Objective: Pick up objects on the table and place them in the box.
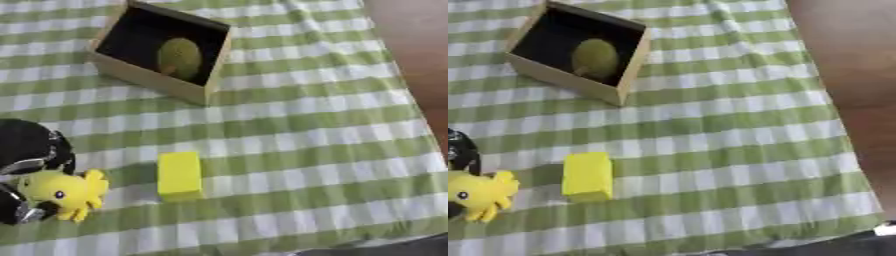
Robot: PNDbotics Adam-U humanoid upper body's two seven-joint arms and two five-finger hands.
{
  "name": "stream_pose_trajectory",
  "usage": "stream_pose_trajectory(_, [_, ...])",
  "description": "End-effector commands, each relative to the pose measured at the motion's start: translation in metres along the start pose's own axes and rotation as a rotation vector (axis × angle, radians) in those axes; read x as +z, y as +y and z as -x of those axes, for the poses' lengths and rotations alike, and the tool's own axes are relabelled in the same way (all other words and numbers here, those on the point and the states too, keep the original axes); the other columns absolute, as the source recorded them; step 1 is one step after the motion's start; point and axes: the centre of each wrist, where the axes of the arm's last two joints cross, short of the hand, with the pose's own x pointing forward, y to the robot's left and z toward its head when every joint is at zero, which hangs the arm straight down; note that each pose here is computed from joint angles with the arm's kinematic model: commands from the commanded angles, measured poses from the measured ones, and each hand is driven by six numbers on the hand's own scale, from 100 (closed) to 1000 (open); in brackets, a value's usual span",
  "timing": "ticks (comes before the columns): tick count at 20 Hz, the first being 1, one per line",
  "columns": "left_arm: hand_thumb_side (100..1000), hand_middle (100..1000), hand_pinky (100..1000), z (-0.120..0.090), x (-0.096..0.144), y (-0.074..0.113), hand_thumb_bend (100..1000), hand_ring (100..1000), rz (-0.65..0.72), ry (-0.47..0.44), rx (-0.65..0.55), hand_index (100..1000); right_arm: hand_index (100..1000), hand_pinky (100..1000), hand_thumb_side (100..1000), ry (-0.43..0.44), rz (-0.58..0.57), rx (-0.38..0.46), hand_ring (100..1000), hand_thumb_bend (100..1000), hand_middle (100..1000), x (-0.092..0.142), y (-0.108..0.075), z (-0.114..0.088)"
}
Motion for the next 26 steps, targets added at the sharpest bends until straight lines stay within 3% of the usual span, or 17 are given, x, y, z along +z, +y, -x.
stream_pose_trajectory(1, [232,440,525,0.007,0.011,0.014,153,544,-0.088,-0.002,-0.005,602,886,1000,525,-0.001,-0.006,0.034,1000,100,498,-0.002,-0.009,-0.006])
stream_pose_trajectory(6, [201,445,531,0.017,0.023,0.040,124,548,-0.278,-0.038,-0.010,608,886,1000,525,0.008,-0.001,0.035,1000,100,497,0.000,-0.009,-0.006])
stream_pose_trajectory(13, [166,454,543,0.016,0.033,0.085,268,559,-0.443,-0.070,-0.076,613,886,1000,525,0.022,-0.006,0.032,1000,100,496,0.002,-0.009,-0.005])
stream_pose_trajectory(14, [199,456,545,0.014,0.033,0.091,142,561,-0.463,-0.073,-0.083,615,886,1000,517,0.023,-0.007,0.031,1000,100,496,0.002,-0.009,-0.005])
stream_pose_trajectory(15, [149,455,543,0.012,0.033,0.098,297,560,-0.484,-0.078,-0.087,615,886,1000,525,0.024,-0.009,0.031,1000,100,496,0.002,-0.009,-0.004])
stream_pose_trajectory(17, [135,453,538,0.007,0.032,0.110,274,557,-0.519,-0.090,-0.082,614,886,1000,525,0.026,-0.012,0.029,1000,100,495,0.003,-0.008,-0.004])
stream_pose_trajectory(18, [142,452,534,0.006,0.030,0.117,196,556,-0.535,-0.100,-0.071,613,886,1000,525,0.028,-0.014,0.028,1000,100,495,0.003,-0.008,-0.004])
stream_pose_trajectory(19, [115,450,532,0.007,0.027,0.123,258,555,-0.548,-0.105,-0.057,613,886,1000,525,0.029,-0.016,0.028,1000,100,495,0.003,-0.008,-0.003])
stream_pose_trajectory(26, [100,459,517,0.034,-0.016,0.159,174,549,-0.615,-0.090,0.037,608,887,1000,525,0.029,-0.032,0.023,1000,100,494,0.003,-0.006,-0.001])
